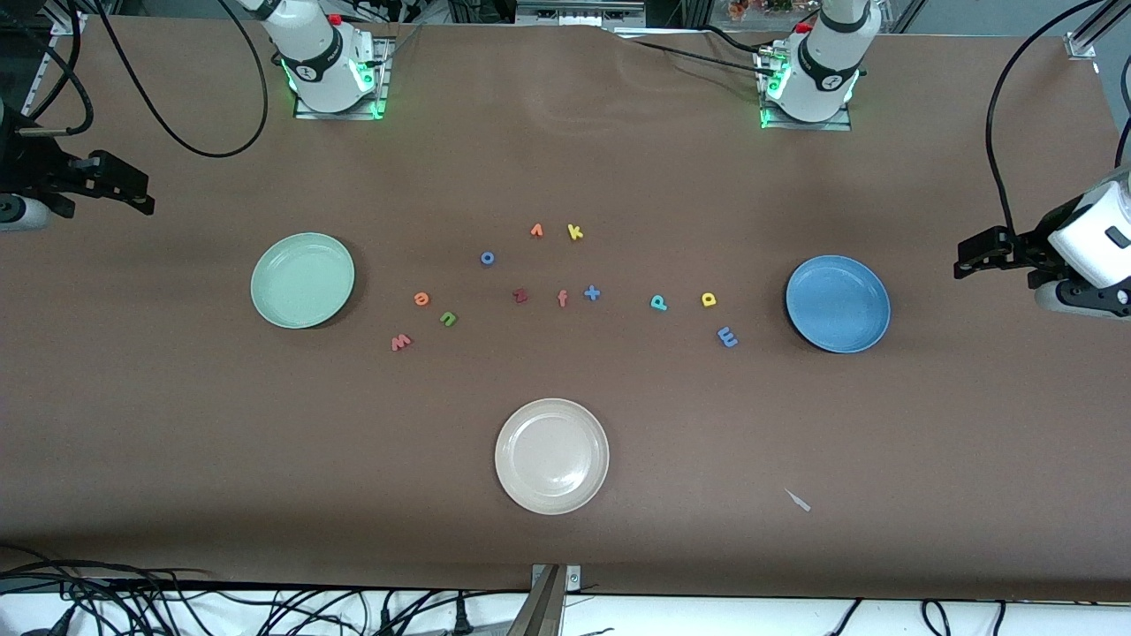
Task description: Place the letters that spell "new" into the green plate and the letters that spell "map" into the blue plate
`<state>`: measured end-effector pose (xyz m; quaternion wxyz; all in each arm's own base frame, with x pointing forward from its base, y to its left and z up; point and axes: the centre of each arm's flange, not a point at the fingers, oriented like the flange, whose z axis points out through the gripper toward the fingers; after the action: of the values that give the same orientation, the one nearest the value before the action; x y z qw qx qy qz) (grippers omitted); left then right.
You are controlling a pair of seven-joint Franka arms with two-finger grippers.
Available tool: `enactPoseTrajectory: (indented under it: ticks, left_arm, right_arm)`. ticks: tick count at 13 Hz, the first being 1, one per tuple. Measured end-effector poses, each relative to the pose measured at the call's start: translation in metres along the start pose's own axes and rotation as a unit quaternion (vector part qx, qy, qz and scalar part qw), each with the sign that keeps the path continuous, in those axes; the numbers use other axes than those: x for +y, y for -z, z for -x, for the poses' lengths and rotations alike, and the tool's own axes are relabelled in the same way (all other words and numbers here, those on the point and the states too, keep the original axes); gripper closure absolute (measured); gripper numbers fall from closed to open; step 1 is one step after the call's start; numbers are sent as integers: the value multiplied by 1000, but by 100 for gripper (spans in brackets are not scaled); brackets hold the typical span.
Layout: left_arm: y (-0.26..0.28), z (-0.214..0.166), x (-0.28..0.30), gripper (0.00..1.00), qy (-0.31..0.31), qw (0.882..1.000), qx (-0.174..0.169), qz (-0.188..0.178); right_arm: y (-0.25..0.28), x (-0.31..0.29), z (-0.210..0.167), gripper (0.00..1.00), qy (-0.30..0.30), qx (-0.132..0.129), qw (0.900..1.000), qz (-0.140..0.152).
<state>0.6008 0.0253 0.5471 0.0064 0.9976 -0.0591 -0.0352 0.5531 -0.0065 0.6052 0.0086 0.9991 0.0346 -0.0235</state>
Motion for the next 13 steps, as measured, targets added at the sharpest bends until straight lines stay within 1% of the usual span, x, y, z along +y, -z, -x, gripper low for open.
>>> enactPoseTrajectory:
  ticks: [13]
  left_arm:
    - [-1, 2, -9, 0, 8, 1000, -4, 1]
  right_arm:
    - [0, -2, 0, 0, 2, 0, 1000, 0]
